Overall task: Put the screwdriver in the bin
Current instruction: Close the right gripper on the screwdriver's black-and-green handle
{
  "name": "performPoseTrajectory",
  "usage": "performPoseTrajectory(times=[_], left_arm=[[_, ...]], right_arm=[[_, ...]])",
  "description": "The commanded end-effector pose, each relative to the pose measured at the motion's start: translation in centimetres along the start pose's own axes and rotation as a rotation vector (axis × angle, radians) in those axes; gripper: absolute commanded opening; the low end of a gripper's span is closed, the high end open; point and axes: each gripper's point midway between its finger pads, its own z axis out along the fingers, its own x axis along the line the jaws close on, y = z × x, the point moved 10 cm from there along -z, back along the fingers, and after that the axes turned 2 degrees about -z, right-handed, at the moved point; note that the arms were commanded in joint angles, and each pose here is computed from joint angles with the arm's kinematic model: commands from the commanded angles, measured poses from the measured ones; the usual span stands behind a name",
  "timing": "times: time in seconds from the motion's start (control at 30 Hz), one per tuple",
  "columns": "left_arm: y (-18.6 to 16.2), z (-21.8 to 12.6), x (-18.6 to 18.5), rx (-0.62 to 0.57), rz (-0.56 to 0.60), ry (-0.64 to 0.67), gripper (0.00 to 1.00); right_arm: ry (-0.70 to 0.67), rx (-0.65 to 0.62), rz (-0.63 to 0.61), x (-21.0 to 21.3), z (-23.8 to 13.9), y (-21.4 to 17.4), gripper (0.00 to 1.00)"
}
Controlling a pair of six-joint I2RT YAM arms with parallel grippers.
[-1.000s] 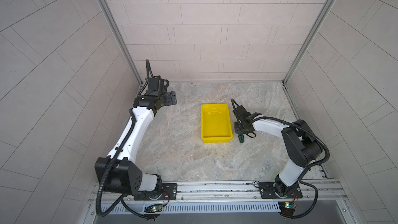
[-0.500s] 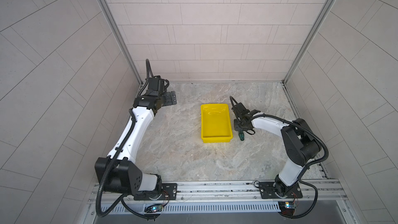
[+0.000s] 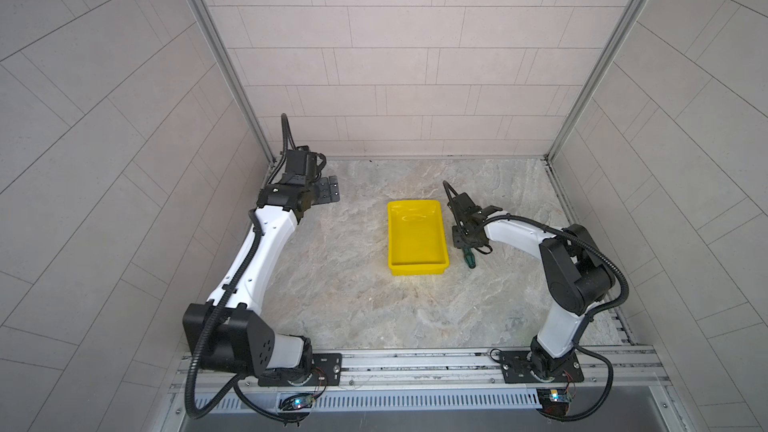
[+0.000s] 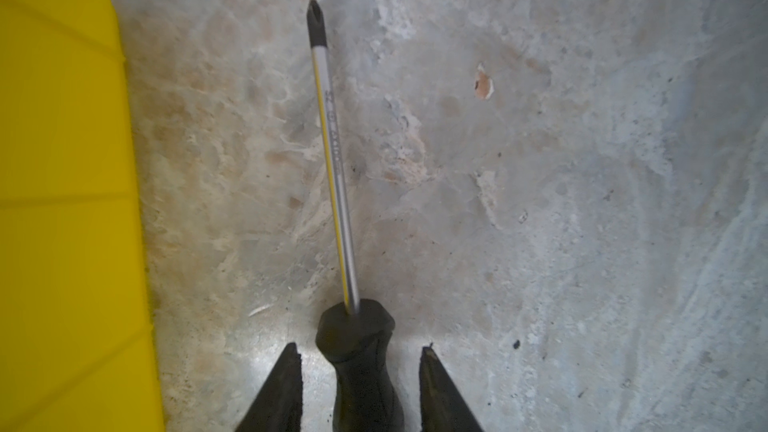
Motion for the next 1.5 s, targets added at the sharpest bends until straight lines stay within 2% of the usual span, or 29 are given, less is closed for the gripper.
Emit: performPoseTrajectory(times=[0.0, 0.3, 0.5, 0.63, 1.03, 1.47], left_arm=[[0.0, -0.9, 0.3, -0.011, 0.01, 0.028, 1.0], [0.2, -1.4, 0.5, -0.029, 0.009, 0.053, 1.0], [0.1, -1.4, 0.7, -0.032, 0.01, 0.075, 1.0], [0.1, -1.4, 0.7, -0.033, 0.014, 0.086, 1.0], [0.0, -1.4, 0.5, -0.034, 0.01, 0.065, 1.0], [-0.1, -2.1, 0.2, -0.066, 0.026, 0.083, 1.0]], right_arm=[[-0.028, 0.037, -0.027, -0.6, -0.4, -1.0, 0.4], [-0.022, 0.084, -0.047, -1.3, -0.8, -3.0, 0.41], [0.01, 0.105, -0.042, -1.0, -0.2, -3.4, 0.32], [0.029, 0.118, -0.037, -0.8, 0.3, -3.6, 0.31], [0.021, 0.067, -0.033, -1.3, -1.1, -3.3, 0.06], [0.017, 0.023, -0.015, -1.9, -2.7, -3.0, 0.05]])
